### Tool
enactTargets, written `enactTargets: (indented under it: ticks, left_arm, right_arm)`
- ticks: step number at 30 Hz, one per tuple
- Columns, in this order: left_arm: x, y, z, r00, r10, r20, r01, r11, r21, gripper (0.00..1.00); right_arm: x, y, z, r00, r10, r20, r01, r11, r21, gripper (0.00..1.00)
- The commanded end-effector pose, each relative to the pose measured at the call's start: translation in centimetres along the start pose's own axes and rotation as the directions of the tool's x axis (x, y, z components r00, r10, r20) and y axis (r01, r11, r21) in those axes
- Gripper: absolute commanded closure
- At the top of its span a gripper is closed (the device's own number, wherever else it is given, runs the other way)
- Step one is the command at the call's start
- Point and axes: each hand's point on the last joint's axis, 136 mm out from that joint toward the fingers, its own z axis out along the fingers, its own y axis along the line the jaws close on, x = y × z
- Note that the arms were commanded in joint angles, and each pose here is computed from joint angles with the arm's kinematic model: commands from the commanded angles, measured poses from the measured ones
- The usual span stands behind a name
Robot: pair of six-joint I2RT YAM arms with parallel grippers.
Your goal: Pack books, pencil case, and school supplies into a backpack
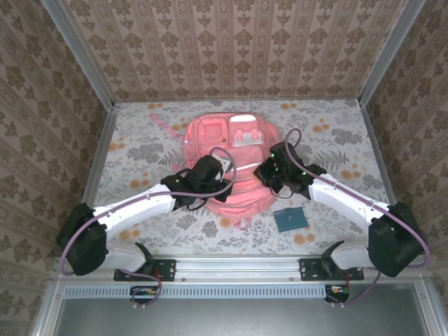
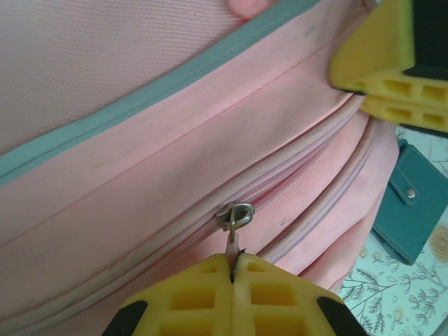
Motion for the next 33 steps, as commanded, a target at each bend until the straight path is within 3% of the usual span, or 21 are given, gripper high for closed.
enactTargets:
  ticks: [1,10,12,14,18,20,23,24,33]
  left_arm:
    - [1.5,4.7,-1.8,0.999,-0.054,-0.004,0.053,0.984,-0.169,1.00]
    - [1.8,11.4,-3.1,0.982,-0.185,0.049,0.191,0.946,-0.260,1.00]
    - [1.4,10.8,-2.8,0.982,-0.182,0.047,0.188,0.960,-0.206,1.00]
    - [0.7,8.5,-2.6,0.985,-0.161,0.056,0.165,0.984,-0.074,1.00]
    - [0.6,5.0,-2.0,0.988,-0.145,0.053,0.138,0.984,0.109,0.74]
    - [0.9,4.0,-1.5,0.991,-0.128,0.038,0.122,0.983,0.140,0.64]
    - [1.3,3.0,-0.8,0.992,-0.126,0.022,0.121,0.979,0.162,0.58]
    - [1.3,2.8,-0.6,0.991,-0.129,0.021,0.123,0.978,0.167,0.56]
    - [1.0,1.5,1.7,0.991,-0.132,-0.002,0.129,0.966,0.225,0.53]
  right_arm:
    - [-3.3,0.2,-1.3,0.990,-0.035,0.133,0.033,0.999,0.022,0.93]
    - [-4.2,1.2,-0.4,0.989,-0.086,0.116,0.083,0.996,0.031,0.93]
    - [-4.2,1.6,-0.6,0.989,-0.096,0.114,0.094,0.995,0.022,0.93]
    - [-4.2,1.8,-0.7,0.988,-0.110,0.109,0.108,0.994,0.022,0.92]
    - [-3.7,3.0,-1.0,0.988,-0.129,0.080,0.132,0.991,-0.032,0.92]
    - [-3.1,3.6,-1.3,0.991,-0.126,0.050,0.129,0.990,-0.060,0.85]
    - [-2.6,3.2,-1.6,0.996,-0.088,0.027,0.089,0.995,-0.053,0.56]
    - [-2.4,2.7,-1.6,0.997,-0.069,0.024,0.070,0.997,-0.043,0.51]
    - [0.4,2.5,-0.9,0.998,0.039,-0.046,-0.044,0.993,-0.111,0.48]
